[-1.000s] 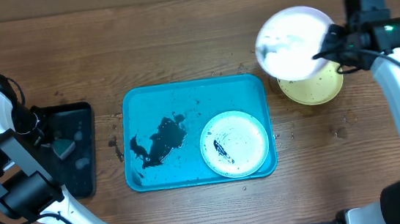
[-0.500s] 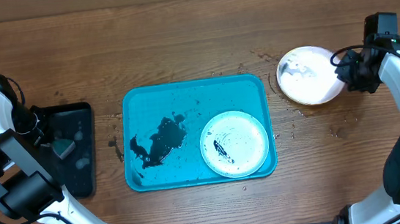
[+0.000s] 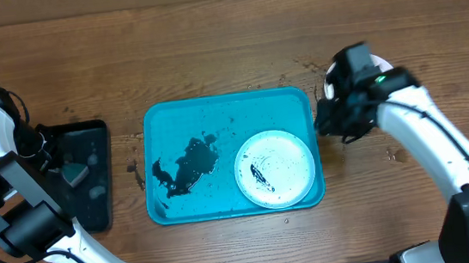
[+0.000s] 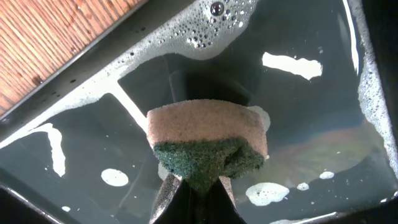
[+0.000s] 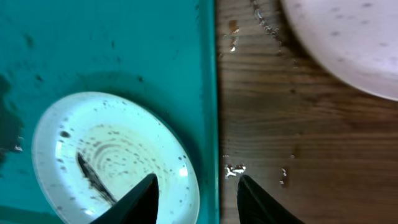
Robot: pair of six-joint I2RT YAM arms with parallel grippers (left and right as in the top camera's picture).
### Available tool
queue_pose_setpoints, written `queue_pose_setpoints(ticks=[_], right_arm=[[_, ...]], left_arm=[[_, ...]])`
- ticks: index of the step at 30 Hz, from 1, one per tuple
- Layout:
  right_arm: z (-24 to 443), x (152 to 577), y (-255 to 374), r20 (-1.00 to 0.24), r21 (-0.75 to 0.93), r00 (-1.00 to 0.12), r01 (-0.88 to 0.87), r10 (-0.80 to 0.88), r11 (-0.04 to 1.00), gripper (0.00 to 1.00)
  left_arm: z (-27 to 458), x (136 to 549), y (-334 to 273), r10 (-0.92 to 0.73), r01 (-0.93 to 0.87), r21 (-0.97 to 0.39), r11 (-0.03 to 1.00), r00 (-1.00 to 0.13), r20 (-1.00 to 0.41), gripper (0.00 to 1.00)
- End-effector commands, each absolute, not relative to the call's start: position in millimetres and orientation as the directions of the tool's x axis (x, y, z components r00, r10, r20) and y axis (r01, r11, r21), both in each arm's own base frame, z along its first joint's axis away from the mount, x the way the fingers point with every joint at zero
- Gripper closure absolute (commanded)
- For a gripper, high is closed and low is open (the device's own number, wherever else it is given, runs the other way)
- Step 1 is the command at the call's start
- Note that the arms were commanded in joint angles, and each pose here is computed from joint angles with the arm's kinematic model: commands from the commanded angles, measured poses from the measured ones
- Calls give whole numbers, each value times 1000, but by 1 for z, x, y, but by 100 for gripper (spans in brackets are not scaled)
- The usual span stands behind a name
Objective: Clean dirty plates on tray and stack at the side
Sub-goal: 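Move the right gripper to the second white plate rim and grasp it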
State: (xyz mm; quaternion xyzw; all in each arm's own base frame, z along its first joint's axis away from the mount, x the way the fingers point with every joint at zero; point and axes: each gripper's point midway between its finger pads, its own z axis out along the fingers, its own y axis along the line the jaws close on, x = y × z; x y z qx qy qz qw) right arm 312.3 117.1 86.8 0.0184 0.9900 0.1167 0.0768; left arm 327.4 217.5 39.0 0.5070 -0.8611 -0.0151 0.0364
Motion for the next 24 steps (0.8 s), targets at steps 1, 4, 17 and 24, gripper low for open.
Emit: queue_pose_setpoints(ticks=[1, 4, 17, 24], right_arm=[[65, 304, 128, -170, 159, -983, -96, -68, 983, 59], [60, 302, 140, -174, 160, -979, -130, -102, 978, 59], [18, 304, 144, -122, 103, -978, -184, -172, 977, 61], [17, 295, 155, -89, 181, -982, -179, -165, 967, 69]], left_arm=[[35, 326, 217, -869, -868, 49, 494, -490, 67, 96], [35, 327, 216, -869, -868, 43, 494, -490, 71, 96], [35, 327, 216, -867, -867, 42, 497, -494, 68, 96], [35, 327, 216, -865, -865, 42, 501, -497, 69, 96]])
